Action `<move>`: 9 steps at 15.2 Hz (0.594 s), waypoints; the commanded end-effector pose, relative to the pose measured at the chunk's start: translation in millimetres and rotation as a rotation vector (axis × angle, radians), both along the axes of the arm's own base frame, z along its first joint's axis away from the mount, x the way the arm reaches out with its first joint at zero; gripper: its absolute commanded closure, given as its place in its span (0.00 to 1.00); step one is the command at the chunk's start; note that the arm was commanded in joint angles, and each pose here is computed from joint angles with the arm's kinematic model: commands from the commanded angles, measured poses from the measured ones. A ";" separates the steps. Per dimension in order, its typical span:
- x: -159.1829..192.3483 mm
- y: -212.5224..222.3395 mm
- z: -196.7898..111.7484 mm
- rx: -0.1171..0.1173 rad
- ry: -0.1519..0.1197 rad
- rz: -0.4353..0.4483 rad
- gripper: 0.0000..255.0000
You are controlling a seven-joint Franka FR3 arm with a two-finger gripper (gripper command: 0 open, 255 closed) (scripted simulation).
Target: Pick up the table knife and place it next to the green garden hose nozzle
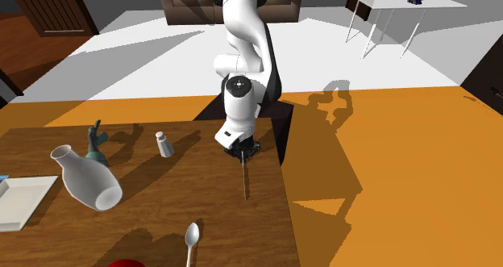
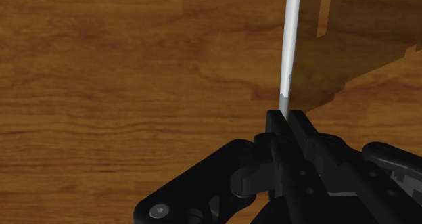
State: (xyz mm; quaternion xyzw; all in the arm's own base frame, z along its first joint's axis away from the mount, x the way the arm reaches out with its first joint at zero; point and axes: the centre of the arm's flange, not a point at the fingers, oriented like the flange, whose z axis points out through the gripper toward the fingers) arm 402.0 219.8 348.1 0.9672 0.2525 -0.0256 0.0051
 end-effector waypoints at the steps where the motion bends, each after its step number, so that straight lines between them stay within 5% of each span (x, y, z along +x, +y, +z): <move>1: 0.0 0.0 0.0 0.000 0.000 0.000 1.00; 9: 0.0 0.0 36.9 0.000 0.000 0.000 1.00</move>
